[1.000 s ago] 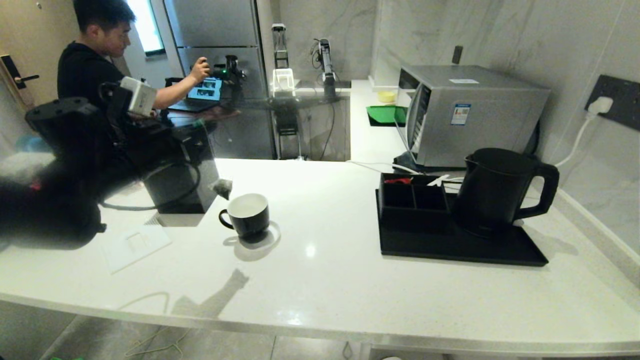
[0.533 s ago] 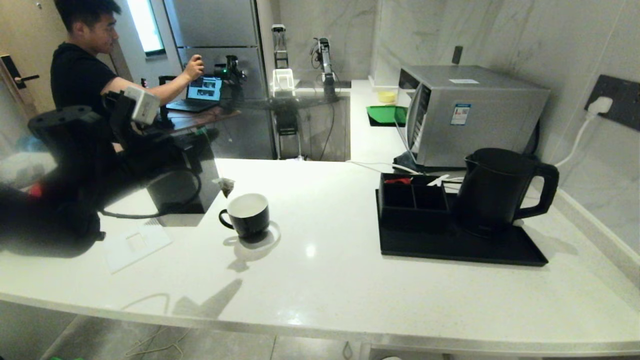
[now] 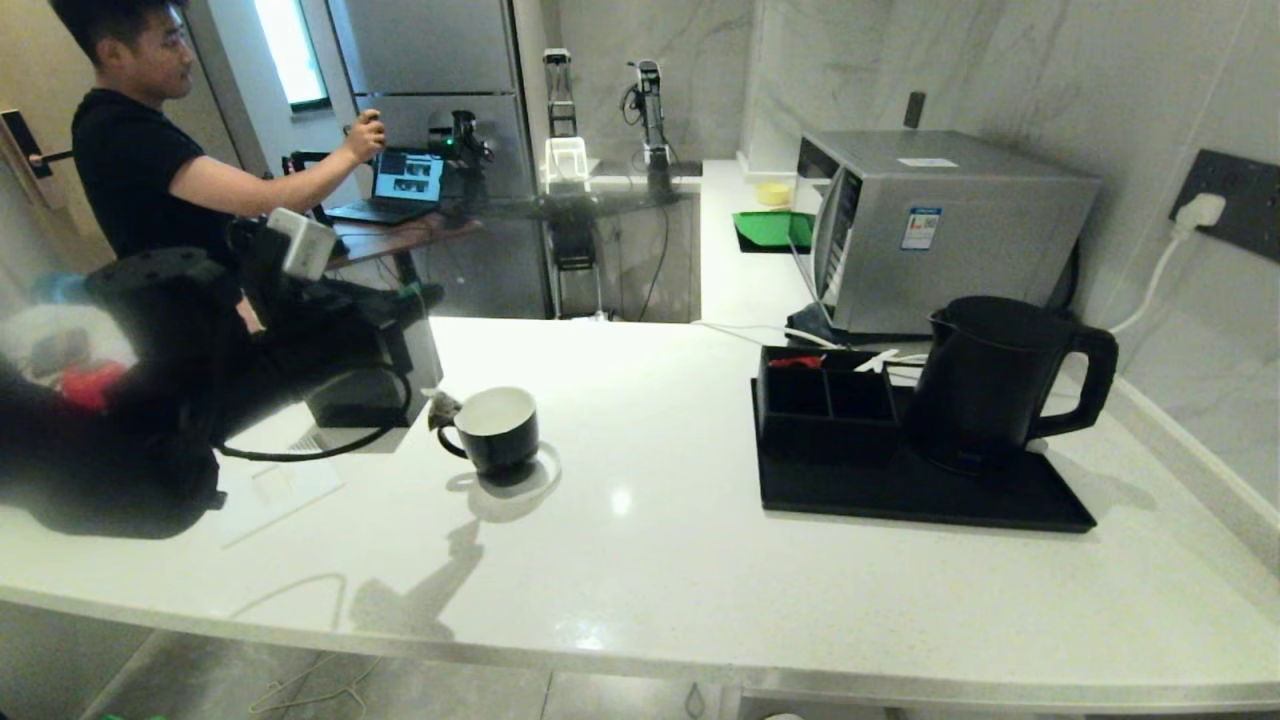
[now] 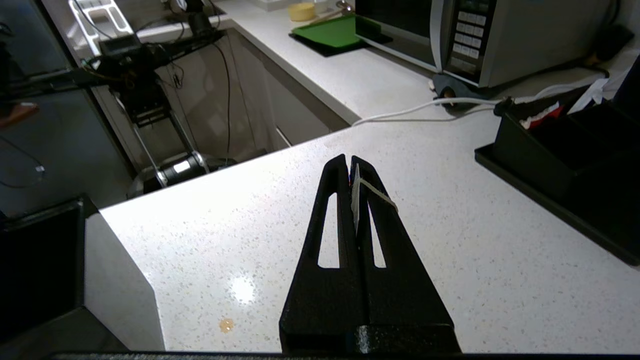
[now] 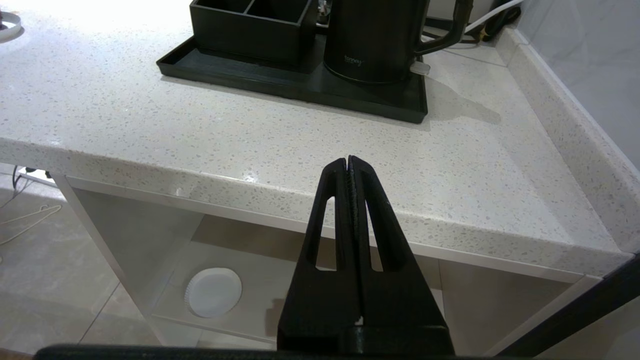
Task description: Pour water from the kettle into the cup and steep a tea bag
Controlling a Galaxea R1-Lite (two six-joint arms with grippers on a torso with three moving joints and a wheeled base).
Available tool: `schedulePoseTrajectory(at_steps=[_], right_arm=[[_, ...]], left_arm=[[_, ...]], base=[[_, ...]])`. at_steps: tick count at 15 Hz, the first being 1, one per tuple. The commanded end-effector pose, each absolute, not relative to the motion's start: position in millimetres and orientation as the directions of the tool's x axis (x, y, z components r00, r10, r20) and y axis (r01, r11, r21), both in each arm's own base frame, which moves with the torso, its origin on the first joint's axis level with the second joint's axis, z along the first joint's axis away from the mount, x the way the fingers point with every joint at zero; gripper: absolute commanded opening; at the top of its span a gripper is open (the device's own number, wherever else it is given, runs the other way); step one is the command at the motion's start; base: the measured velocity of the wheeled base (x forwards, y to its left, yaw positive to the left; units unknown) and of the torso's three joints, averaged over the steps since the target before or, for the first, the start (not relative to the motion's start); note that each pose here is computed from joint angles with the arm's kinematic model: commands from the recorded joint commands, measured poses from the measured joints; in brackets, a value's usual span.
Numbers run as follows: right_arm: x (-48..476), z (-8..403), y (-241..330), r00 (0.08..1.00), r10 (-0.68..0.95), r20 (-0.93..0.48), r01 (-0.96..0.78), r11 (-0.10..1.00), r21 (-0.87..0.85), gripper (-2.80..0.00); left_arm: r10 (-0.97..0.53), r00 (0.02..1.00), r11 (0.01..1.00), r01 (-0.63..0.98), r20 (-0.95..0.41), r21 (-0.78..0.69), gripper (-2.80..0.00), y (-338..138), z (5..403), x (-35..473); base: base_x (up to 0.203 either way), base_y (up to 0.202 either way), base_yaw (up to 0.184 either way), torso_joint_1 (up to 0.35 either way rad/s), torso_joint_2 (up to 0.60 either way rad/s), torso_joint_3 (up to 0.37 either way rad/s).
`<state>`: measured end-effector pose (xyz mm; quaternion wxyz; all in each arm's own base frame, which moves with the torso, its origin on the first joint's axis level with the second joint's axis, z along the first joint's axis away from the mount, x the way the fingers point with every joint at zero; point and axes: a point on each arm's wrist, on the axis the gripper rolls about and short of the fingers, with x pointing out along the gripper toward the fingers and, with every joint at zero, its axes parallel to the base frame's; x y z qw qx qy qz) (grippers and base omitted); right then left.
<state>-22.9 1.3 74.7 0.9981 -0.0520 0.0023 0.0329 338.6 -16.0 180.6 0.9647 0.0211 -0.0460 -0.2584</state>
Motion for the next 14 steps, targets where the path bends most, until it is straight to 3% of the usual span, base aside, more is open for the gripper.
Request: schedulePoseTrajectory(at_steps=[1, 14], right_arm=[[-22.9, 74.7, 1.3, 0.998, 0.066, -0.008, -0.067, 0.992, -0.104, -2.8], [-22.9, 74.7, 1.3, 0.998, 0.068, -0.008, -0.069, 0.992, -0.105, -2.8]], left_arm=[[-0.502, 0.863, 0.865, 0.499, 0.056, 0.053, -2.8, -16.3, 169.6, 346.0], [-0.522, 0.851, 0.853, 0.52, 0.056, 0.051, -2.8, -26.2, 153.8, 382.0]], base=[[0.0, 0.0, 0.0, 0.0, 0.0, 0.0], [0.0, 0.0, 0.0, 0.0, 0.0, 0.0]])
